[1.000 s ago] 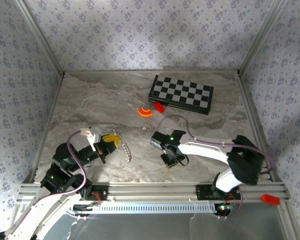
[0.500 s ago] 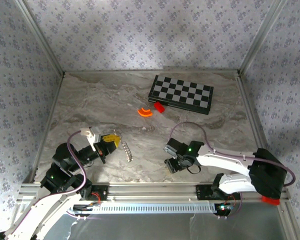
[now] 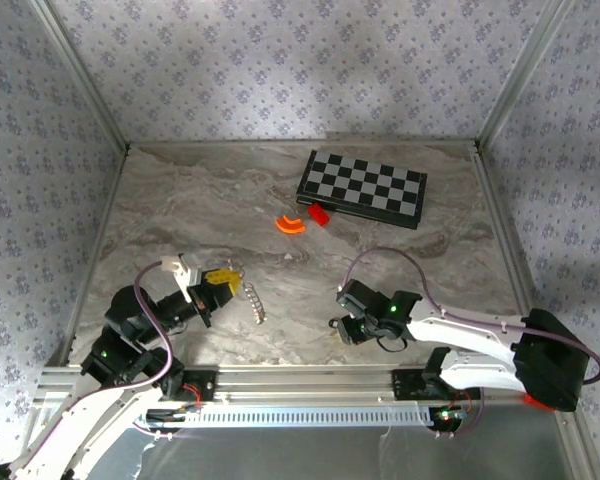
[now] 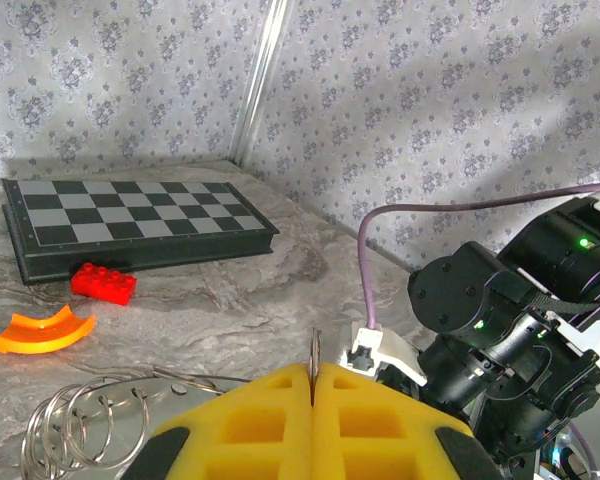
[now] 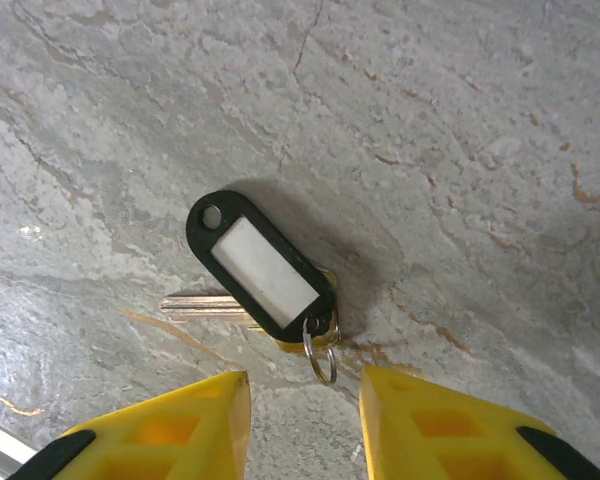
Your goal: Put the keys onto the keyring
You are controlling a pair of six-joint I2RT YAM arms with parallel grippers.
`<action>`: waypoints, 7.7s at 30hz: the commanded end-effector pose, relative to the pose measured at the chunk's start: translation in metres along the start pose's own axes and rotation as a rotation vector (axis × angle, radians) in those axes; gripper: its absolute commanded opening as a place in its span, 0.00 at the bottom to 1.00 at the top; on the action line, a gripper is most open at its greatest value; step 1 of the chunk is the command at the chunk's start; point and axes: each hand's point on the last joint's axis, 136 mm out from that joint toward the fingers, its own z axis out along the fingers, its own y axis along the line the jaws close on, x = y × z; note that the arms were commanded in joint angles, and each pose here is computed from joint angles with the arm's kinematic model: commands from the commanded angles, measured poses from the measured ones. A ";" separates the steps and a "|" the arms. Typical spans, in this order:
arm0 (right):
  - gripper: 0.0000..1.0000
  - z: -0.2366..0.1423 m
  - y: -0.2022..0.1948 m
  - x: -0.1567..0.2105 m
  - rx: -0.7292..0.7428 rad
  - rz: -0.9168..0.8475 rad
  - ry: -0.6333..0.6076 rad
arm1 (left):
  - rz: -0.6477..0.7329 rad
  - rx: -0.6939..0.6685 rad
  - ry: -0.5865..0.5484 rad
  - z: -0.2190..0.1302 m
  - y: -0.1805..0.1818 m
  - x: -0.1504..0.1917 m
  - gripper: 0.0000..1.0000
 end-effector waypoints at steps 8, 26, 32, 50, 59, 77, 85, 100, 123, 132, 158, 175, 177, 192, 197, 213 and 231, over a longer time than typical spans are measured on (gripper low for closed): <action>0.26 0.002 -0.003 0.002 -0.014 0.009 -0.010 | 0.019 0.052 -0.057 -0.003 -0.013 -0.016 0.00; 0.18 0.005 -0.002 0.000 -0.016 -0.016 0.003 | 0.019 0.050 -0.058 -0.003 -0.013 -0.017 0.00; 0.18 0.005 -0.004 -0.001 -0.007 -0.020 -0.001 | 0.018 0.055 -0.062 -0.004 -0.014 -0.018 0.00; 0.13 0.005 -0.003 -0.002 -0.010 -0.034 -0.005 | 0.018 0.050 -0.057 -0.004 -0.014 -0.018 0.00; 0.06 -0.008 0.000 -0.006 -0.022 -0.058 -0.079 | 0.029 0.042 -0.050 -0.006 -0.015 -0.021 0.00; 0.00 -0.135 0.077 -0.051 -0.259 -0.532 -0.639 | 0.042 0.219 0.023 -0.008 -0.058 -0.045 0.00; 0.00 -0.172 0.109 -0.059 -0.364 -0.702 -0.732 | 0.067 0.295 0.062 -0.009 -0.073 -0.045 0.00; 0.00 -0.216 0.141 -0.064 -0.500 -0.773 -0.780 | 0.152 0.393 0.165 -0.003 -0.086 -0.034 0.00; 0.00 -0.248 0.177 -0.064 -0.672 -0.844 -0.783 | 0.341 0.548 0.229 -0.003 -0.112 -0.020 0.00; 0.00 -0.257 0.188 -0.072 -0.720 -0.792 -0.851 | 0.332 0.538 0.249 0.000 -0.109 -0.016 0.00; 0.00 -0.259 0.201 -0.090 -0.624 -0.792 -0.923 | 0.328 0.504 0.263 0.001 -0.103 -0.012 0.00; 0.00 -0.260 0.208 -0.099 -0.609 -0.794 -0.941 | 0.321 0.489 0.266 0.003 -0.098 -0.010 0.00; 0.00 -0.260 0.209 -0.099 -0.609 -0.796 -0.942 | 0.324 0.492 0.263 0.003 -0.099 -0.011 0.00; 0.00 -0.255 0.208 -0.101 -0.595 -0.785 -0.943 | 0.319 0.495 0.264 0.002 -0.099 -0.010 0.00; 0.00 -0.254 0.209 -0.102 -0.599 -0.784 -0.941 | 0.320 0.496 0.262 0.002 -0.099 -0.011 0.00; 0.00 -0.246 0.210 -0.105 -0.605 -0.770 -0.929 | 0.317 0.495 0.264 0.002 -0.099 -0.010 0.00; 0.00 -0.240 0.214 -0.099 -0.592 -0.818 -0.910 | 0.290 0.513 0.234 0.003 -0.104 -0.018 0.00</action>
